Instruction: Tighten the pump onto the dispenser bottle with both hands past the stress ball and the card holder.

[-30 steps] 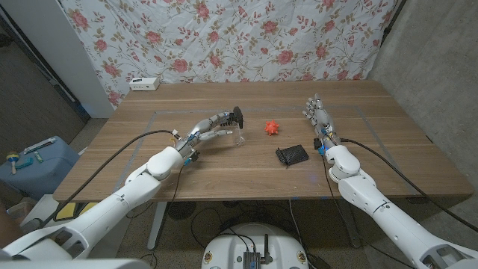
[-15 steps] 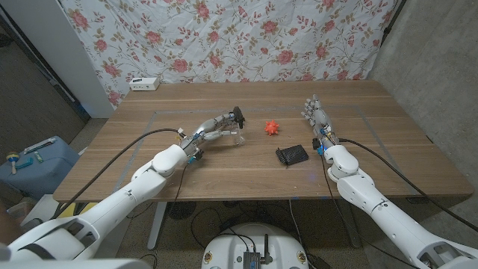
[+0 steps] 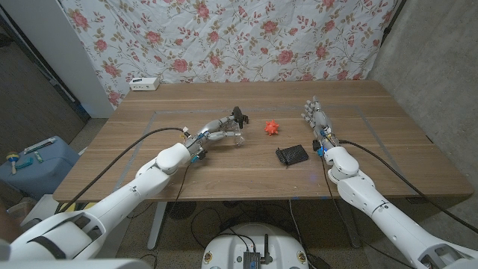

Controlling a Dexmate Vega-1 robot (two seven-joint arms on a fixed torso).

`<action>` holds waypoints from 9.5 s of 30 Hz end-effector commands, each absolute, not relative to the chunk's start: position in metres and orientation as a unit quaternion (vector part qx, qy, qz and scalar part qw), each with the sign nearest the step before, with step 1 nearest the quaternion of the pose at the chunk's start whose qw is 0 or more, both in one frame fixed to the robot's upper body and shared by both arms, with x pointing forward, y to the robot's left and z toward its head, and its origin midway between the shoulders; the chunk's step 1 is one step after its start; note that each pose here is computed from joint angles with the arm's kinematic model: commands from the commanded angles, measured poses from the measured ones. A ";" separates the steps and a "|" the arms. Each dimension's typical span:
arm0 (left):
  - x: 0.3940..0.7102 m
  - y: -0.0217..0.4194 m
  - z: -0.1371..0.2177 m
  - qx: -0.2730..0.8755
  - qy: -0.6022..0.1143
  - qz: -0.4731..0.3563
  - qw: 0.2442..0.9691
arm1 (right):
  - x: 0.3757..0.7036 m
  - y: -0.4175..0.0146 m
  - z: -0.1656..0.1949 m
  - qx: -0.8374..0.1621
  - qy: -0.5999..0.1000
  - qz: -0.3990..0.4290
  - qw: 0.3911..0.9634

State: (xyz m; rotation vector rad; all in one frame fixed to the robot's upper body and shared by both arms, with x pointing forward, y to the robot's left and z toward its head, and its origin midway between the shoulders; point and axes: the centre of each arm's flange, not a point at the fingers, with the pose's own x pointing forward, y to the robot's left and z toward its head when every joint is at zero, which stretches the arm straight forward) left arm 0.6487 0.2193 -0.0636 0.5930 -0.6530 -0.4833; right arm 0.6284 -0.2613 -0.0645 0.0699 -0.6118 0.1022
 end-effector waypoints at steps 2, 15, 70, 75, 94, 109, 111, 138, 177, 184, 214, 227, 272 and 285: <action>0.653 0.211 -0.062 0.294 -0.307 -0.242 0.873 | 0.623 -0.265 -0.071 0.039 -0.302 0.045 0.951; 0.655 0.205 -0.063 0.295 -0.303 -0.239 0.874 | 0.618 -0.269 -0.075 0.043 -0.304 0.042 0.951; 0.664 0.200 -0.070 0.234 -0.327 -0.207 0.892 | 0.613 -0.266 -0.081 0.053 -0.300 0.041 0.952; 0.663 0.202 -0.069 0.230 -0.333 -0.200 0.892 | 0.613 -0.264 -0.081 0.052 -0.298 0.041 0.952; 0.650 0.201 -0.048 0.231 -0.349 -0.180 0.890 | 0.606 -0.258 -0.071 0.040 -0.303 0.051 0.951; 0.636 0.184 -0.034 0.226 -0.351 -0.169 0.893 | 0.604 -0.259 -0.060 0.030 -0.301 0.064 0.951; 0.634 0.181 -0.032 0.227 -0.350 -0.168 0.893 | 0.604 -0.259 -0.058 0.026 -0.300 0.066 0.951; 0.621 0.157 -0.023 0.246 -0.329 -0.168 0.896 | 0.579 -0.267 -0.028 -0.080 -0.310 0.065 0.945; 0.643 0.140 -0.004 0.278 -0.321 -0.184 0.887 | 0.542 -0.249 0.049 -0.342 -0.336 0.056 0.876; 0.645 0.139 -0.002 0.284 -0.319 -0.192 0.884 | 0.537 -0.243 0.059 -0.374 -0.342 0.058 0.860; 0.645 0.132 0.001 0.294 -0.316 -0.203 0.879 | 0.517 -0.226 0.096 -0.514 -0.336 0.066 0.787; 0.647 0.130 -0.001 0.295 -0.309 -0.210 0.879 | 0.505 -0.220 0.108 -0.553 -0.338 0.068 0.758; 0.642 0.125 -0.004 0.313 -0.284 -0.218 0.880 | 0.489 -0.180 0.132 -0.664 -0.332 0.100 0.663; 0.645 0.119 -0.002 0.315 -0.280 -0.227 0.878 | 0.492 -0.171 0.137 -0.692 -0.323 0.117 0.635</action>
